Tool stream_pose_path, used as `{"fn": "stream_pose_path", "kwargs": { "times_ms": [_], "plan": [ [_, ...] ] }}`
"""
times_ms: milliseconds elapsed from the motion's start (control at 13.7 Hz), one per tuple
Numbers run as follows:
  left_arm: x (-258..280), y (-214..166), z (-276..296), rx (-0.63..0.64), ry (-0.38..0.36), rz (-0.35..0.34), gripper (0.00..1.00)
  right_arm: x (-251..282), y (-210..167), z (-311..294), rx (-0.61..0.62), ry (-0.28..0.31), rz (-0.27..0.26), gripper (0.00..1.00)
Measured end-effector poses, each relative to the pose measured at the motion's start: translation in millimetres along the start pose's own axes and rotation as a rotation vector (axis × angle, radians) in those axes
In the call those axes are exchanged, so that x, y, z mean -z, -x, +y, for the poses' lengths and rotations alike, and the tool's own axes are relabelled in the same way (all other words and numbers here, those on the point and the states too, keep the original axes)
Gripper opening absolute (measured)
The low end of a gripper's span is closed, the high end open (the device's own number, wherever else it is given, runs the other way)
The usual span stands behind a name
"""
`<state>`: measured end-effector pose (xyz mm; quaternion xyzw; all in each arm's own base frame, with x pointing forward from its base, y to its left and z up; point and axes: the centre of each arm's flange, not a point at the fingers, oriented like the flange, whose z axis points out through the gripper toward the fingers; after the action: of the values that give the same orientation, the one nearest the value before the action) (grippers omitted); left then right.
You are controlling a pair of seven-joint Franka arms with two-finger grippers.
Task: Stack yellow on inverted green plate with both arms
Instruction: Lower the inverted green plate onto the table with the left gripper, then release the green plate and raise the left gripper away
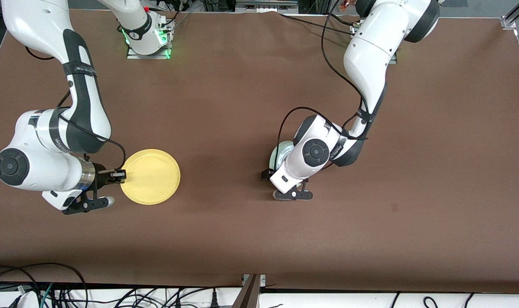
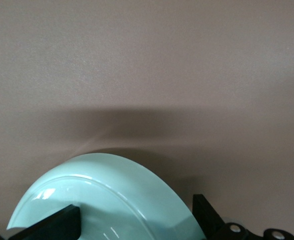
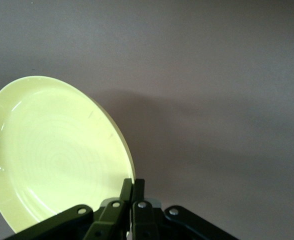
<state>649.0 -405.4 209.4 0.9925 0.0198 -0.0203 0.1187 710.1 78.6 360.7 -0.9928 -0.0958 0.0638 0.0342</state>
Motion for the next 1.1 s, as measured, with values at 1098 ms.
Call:
{"fn": "stream_pose_path", "kwargs": {
  "times_ms": [1098],
  "plan": [
    [50, 6, -11, 0.047, 0.147, -0.020, 1.00, 0, 0, 0, -0.001, 0.000, 0.000, 0.02]
  ]
}}
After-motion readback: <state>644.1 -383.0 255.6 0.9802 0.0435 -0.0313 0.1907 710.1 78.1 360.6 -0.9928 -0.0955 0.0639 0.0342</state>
